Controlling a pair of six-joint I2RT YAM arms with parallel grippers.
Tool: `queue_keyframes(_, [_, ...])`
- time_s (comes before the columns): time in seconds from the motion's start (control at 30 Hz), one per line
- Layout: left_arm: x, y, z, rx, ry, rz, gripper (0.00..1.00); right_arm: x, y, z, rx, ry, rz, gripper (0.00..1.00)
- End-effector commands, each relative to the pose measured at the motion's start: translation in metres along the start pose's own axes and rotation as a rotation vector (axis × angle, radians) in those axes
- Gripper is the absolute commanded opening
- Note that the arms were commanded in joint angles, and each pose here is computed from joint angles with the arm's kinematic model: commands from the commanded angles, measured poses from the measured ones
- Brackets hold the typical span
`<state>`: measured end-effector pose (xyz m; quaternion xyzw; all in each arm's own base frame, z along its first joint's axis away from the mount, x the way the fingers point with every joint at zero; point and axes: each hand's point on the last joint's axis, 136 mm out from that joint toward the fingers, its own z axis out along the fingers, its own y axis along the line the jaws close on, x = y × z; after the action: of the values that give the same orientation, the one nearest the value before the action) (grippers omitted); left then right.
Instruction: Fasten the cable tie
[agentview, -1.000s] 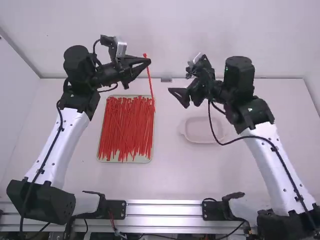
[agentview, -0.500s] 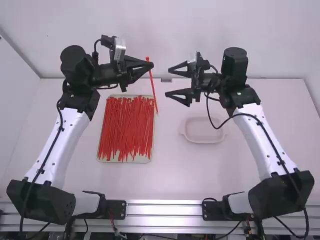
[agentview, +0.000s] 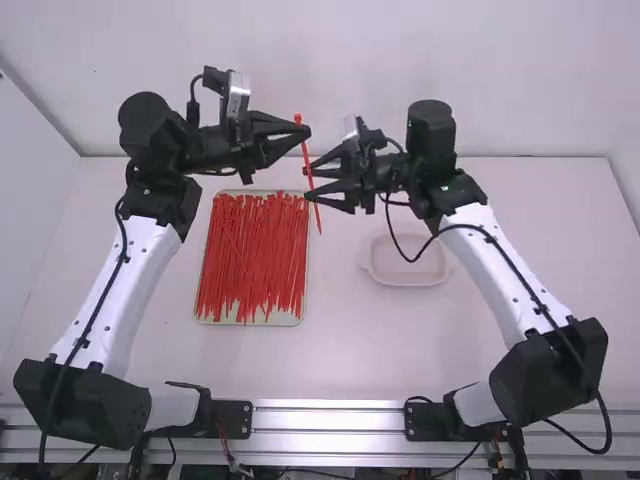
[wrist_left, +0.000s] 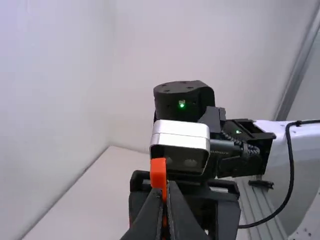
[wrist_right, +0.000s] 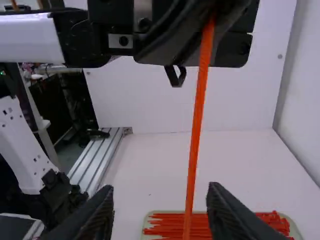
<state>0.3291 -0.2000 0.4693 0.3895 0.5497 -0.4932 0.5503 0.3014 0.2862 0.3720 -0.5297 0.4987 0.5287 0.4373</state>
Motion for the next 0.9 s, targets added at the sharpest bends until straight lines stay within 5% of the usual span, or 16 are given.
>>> queue_keyframes(0.0, [-0.001,-0.004,-0.001,0.016,0.001,-0.037,0.02,-0.008,-0.001,-0.001,0.000,-0.007,-0.024,0.42])
queue_keyframes(0.23, [-0.001,-0.006,0.001,0.023,0.000,-0.038,0.02,-0.009,-0.001,-0.001,0.001,-0.008,-0.018,0.00])
queue_keyframes(0.87, [-0.010,-0.003,-0.001,0.000,-0.028,-0.037,0.06,-0.018,-0.003,0.004,0.016,-0.023,-0.077,0.00])
